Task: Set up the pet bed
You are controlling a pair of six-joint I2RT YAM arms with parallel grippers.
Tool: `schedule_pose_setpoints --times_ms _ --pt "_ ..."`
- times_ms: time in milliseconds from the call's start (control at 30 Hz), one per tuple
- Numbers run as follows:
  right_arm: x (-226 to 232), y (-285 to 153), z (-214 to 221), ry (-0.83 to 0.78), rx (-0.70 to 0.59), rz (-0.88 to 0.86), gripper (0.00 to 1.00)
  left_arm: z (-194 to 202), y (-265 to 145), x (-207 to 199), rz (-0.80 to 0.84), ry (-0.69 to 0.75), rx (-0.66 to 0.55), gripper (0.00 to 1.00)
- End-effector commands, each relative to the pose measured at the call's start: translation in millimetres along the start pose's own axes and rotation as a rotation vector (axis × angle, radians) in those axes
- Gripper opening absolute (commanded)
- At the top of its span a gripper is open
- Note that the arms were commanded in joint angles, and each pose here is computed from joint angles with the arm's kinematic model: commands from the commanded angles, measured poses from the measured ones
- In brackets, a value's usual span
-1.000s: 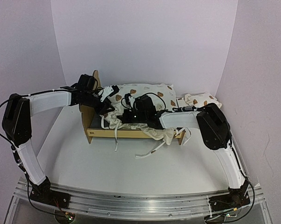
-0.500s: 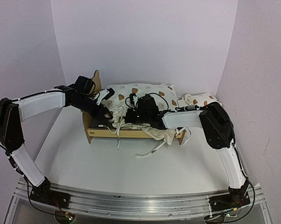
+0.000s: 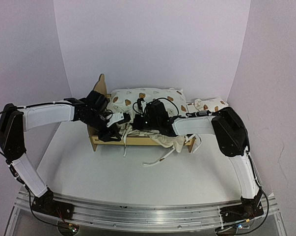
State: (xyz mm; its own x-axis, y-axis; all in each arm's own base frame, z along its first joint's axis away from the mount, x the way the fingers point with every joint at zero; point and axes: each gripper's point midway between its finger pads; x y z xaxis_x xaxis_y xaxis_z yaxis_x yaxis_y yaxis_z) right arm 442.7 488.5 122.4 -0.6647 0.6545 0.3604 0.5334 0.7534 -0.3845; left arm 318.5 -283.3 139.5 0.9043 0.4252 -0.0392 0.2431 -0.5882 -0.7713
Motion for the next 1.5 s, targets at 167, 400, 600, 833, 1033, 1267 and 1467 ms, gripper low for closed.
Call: schedule_pose_setpoints --times_ms 167,400,600,833,1033,1267,1467 --pt "-1.3 -20.7 -37.5 0.005 -0.078 0.012 0.0 -13.2 12.9 8.9 -0.064 0.206 -0.011 0.33" --pt "-1.3 -20.5 -37.7 0.004 -0.081 0.011 0.0 -1.0 17.3 8.3 -0.054 0.21 0.04 0.14" --pt "-1.7 -21.1 -36.7 0.003 -0.079 0.013 0.0 -19.7 13.8 20.3 -0.103 0.142 0.001 0.0" --pt "-1.5 -22.7 -38.2 -0.001 -0.083 0.015 0.0 -66.1 -11.6 65.5 -0.142 -0.221 -0.173 0.0" --pt "-1.1 -25.1 -38.5 -0.008 -0.083 0.016 0.0 -71.9 -15.4 49.2 -0.018 -0.435 -0.188 0.0" --pt "-0.2 -26.4 -39.8 -0.017 -0.084 0.015 0.0 -76.1 -27.7 32.8 0.064 -0.558 -0.174 0.0" --pt "-0.3 -25.7 -39.5 -0.016 -0.084 0.014 0.0 -73.8 -40.8 27.4 0.059 -0.602 -0.156 0.0"
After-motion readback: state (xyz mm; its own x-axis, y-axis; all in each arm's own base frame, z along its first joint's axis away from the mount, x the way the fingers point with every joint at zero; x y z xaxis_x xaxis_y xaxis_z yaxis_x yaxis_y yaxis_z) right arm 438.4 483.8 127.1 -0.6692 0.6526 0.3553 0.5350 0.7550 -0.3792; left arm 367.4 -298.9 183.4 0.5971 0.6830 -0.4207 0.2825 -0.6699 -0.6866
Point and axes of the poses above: each gripper's point midway between its finger pads, its own y axis out along the fingers, its own x axis along the line the jaws close on, z = x × y, and after that the axes turned 13 degrees about -y, right-handed
